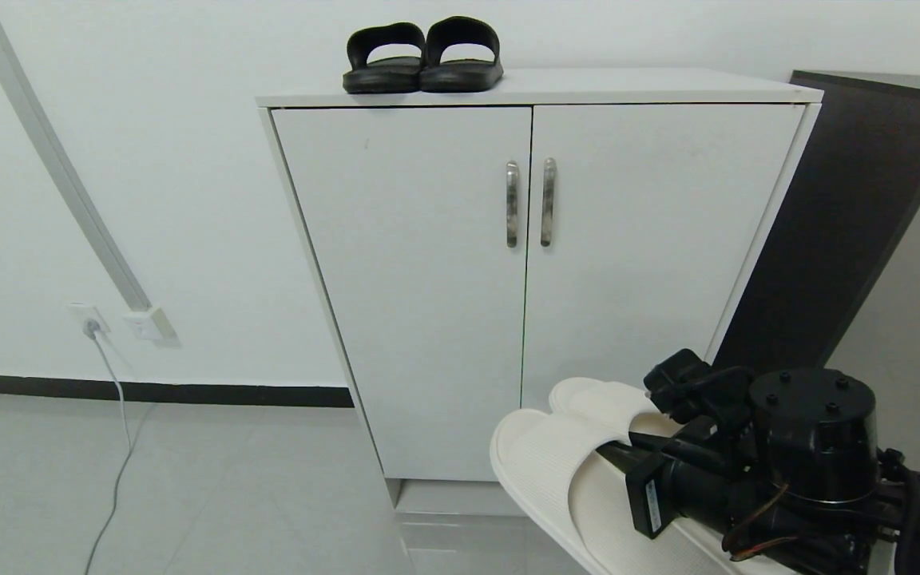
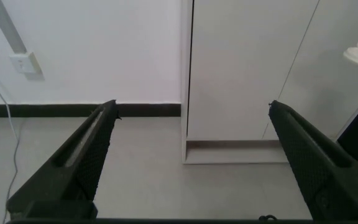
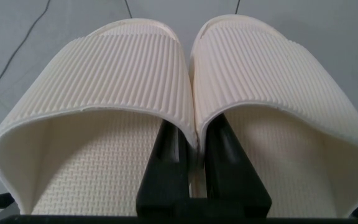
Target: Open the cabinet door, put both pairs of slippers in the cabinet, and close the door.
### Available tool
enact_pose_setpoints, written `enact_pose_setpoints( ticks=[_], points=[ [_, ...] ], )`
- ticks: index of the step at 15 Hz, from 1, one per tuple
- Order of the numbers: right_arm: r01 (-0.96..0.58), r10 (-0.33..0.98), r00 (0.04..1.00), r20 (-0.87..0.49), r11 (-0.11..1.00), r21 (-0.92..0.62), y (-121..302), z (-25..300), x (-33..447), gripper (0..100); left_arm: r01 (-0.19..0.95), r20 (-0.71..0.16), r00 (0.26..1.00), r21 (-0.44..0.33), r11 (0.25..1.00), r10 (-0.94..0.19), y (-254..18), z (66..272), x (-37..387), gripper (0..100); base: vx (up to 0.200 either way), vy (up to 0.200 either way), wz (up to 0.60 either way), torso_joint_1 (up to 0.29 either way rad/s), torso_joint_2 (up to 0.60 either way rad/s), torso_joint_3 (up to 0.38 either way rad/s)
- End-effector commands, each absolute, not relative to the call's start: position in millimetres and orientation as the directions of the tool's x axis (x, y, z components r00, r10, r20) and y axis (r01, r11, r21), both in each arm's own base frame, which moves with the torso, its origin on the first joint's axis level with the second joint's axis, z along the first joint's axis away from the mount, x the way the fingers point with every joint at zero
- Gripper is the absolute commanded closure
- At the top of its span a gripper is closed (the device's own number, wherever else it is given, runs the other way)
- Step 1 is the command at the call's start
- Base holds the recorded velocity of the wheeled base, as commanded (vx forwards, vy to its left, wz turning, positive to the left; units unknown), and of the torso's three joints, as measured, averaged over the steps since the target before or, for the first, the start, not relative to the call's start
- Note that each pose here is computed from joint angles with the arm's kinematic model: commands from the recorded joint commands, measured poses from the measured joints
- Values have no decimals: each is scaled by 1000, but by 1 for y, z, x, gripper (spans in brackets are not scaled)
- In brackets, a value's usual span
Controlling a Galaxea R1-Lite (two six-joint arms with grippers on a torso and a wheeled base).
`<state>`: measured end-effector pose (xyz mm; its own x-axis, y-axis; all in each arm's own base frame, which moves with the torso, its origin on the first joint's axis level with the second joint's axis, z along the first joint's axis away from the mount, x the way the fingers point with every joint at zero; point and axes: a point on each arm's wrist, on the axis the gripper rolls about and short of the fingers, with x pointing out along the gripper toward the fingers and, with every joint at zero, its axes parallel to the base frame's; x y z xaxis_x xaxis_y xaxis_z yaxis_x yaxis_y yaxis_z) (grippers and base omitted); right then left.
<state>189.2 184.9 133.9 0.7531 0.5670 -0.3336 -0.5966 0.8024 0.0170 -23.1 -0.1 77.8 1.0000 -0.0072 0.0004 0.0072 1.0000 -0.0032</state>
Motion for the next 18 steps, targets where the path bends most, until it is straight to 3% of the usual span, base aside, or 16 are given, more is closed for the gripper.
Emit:
enact_pose_setpoints(
  ticks=[1, 5, 10, 16, 18],
  points=[
    [-597, 568, 754, -328, 802, 17, 184, 133, 189, 100, 14, 48, 999, -7, 1000, -14, 0, 105, -28, 0, 0, 0, 0, 0, 0, 0],
    [-602, 570, 754, -325, 799, 5, 184, 132, 188, 100, 115, -123, 986, -18, 993, -116, -2, 116, -8, 0, 0, 0, 0, 0, 0, 0],
    [-603, 572, 754, -323, 798, 6, 184, 132, 187, 100, 288, -180, 939, -62, 956, -295, -7, 145, 22, 0, 0, 0, 0, 0, 0, 0],
    [-603, 572, 754, -324, 798, 5, 184, 132, 188, 100, 362, -176, 913, -70, 929, -369, -12, 169, 88, 0, 0, 0, 0, 0, 0, 0],
    [-603, 572, 754, -324, 798, 5, 184, 132, 188, 100, 425, -178, 881, -114, 898, -439, -22, 187, 111, 0, 0, 0, 0, 0, 0, 0]
  ],
)
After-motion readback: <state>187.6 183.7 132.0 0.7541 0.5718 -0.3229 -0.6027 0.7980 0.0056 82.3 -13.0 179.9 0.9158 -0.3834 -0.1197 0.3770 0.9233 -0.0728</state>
